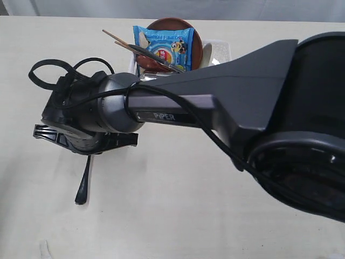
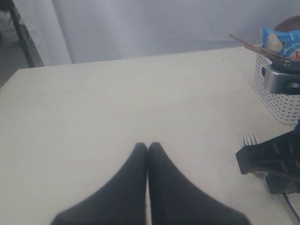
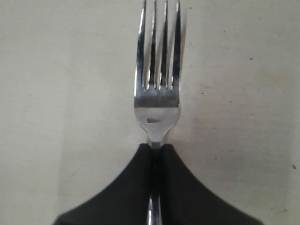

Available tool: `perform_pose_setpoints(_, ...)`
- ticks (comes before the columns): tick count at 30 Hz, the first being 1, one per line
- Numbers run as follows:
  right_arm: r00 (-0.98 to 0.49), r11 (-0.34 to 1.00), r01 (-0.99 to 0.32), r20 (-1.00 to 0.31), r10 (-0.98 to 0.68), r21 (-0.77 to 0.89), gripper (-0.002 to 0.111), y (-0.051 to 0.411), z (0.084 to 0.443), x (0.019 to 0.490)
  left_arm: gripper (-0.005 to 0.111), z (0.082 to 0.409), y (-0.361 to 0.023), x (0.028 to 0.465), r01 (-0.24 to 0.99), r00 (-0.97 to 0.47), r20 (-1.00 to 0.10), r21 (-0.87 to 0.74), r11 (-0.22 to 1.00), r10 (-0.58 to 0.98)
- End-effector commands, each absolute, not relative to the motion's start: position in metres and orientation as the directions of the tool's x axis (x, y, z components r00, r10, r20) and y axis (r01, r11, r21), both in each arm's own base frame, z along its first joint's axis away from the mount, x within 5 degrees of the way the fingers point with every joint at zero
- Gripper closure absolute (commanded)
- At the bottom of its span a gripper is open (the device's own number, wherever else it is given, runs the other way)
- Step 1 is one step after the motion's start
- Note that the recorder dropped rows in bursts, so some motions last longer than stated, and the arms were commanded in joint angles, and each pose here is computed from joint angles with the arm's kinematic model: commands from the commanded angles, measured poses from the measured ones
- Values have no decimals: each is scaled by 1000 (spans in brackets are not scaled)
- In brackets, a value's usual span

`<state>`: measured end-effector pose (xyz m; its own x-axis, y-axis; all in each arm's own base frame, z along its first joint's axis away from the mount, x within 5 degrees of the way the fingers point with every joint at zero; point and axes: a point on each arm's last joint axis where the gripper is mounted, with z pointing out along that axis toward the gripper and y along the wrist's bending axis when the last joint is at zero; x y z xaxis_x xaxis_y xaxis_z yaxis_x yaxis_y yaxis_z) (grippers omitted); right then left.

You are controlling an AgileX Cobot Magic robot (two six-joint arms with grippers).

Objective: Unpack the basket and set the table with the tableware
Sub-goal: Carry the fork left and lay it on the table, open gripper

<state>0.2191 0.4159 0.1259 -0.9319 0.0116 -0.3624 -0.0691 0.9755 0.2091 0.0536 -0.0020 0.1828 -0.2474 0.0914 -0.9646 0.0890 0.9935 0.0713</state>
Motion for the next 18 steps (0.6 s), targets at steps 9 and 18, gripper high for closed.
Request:
perform_pose_setpoints(9, -898, 975, -130, -438, -40, 178, 109, 416, 124, 226, 107, 182, -2, 54, 93, -247, -965, 72, 993, 93)
perform_pose_setpoints(18, -914, 976, -83, -407, 7, 202, 108, 418, 113, 225, 107, 182, -2, 54, 93, -247, -965, 72, 993, 93)
